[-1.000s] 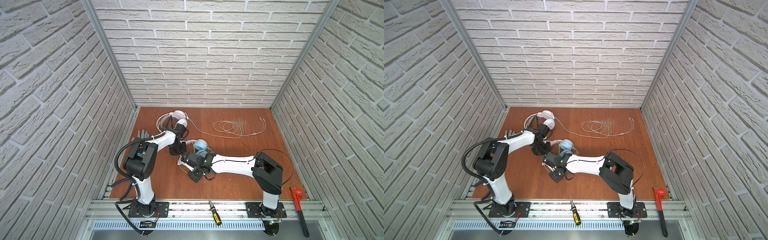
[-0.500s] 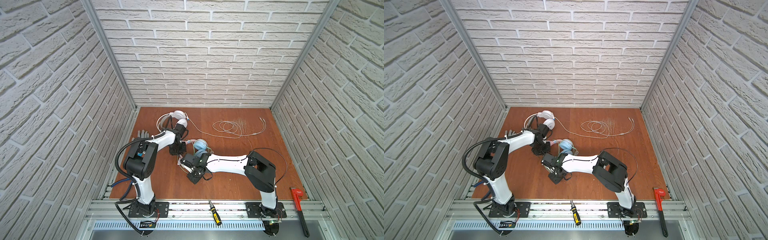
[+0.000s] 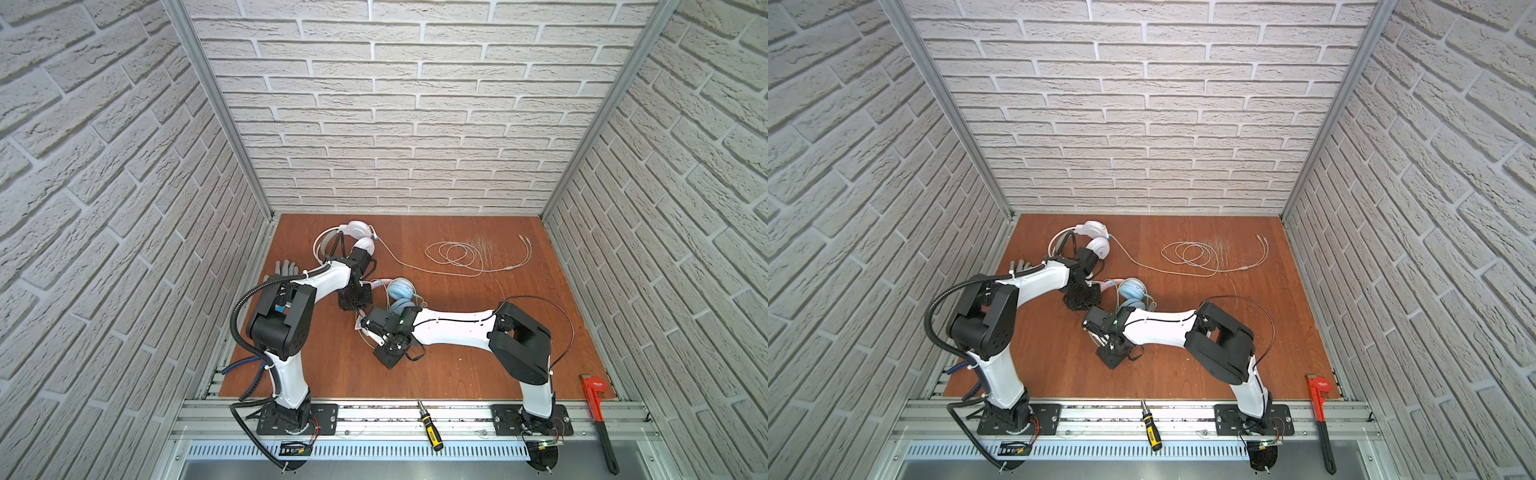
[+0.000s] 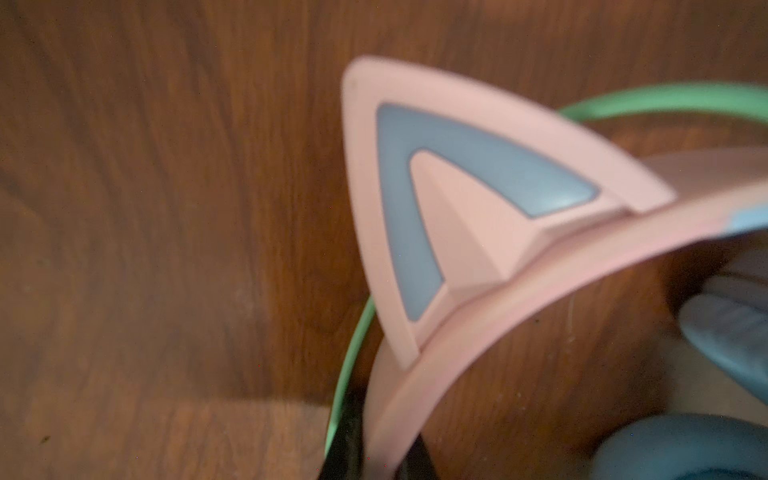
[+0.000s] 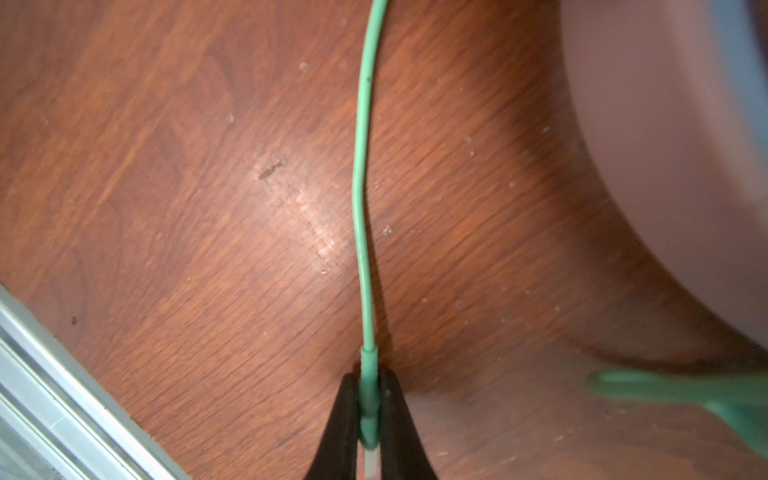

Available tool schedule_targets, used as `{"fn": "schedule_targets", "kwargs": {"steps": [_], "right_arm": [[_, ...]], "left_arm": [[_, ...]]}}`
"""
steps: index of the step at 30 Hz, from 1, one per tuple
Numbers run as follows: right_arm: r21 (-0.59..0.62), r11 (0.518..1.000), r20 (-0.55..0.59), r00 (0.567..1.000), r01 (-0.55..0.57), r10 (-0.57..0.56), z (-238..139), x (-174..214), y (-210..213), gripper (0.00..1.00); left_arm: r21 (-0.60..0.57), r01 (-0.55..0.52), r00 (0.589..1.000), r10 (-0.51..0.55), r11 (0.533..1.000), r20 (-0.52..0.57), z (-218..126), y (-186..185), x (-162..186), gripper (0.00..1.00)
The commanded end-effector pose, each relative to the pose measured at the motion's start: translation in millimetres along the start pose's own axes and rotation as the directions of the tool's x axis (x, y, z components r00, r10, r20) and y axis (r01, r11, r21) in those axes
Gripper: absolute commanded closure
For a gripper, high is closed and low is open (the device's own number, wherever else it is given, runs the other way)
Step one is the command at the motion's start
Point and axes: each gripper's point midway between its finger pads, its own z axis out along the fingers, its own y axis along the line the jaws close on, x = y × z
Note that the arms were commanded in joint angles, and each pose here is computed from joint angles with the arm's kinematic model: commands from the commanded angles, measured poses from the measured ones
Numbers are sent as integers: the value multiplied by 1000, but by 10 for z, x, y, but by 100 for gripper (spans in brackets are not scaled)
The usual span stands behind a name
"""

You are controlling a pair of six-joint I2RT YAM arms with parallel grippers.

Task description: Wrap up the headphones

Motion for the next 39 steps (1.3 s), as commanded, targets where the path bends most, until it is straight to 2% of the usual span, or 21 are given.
{"fn": "schedule_targets", "kwargs": {"steps": [1,6,11,22,28,33,35,39], "right_arm": [[24,1000,-95,995,6,-4,87,308,-63,94],[29,999,-26,999,33,-33,-198,233,-70,94],[95,992,-74,994,83,-76,-390,427,-239,94],[156,977,-165,979,146,-121,-711,894,-470,94],[125,978,-167,975,167,-145,-825,1002,-444,94],[190,973,-252,964,130,-80,-813,1206,-592,94],[228,971,-251,968,71,-11,-807,1226,-684,95],[231,973,-202,976,-30,78,-797,1108,-722,95]], "left_arm": [[0,8,1000,-8,1000,16,-14,10,-99,100],[6,7,1000,-7,1000,17,-62,-3,-120,100],[39,8,1000,-9,999,22,-146,-55,-151,100],[42,20,999,-21,999,39,-250,-47,-197,100],[42,33,998,-34,999,44,-285,-23,-215,100],[113,41,998,-46,993,41,-352,-97,-228,100],[131,26,999,-31,991,35,-389,-127,-214,100],[152,-21,1000,18,988,21,-467,-164,-163,100]]}}
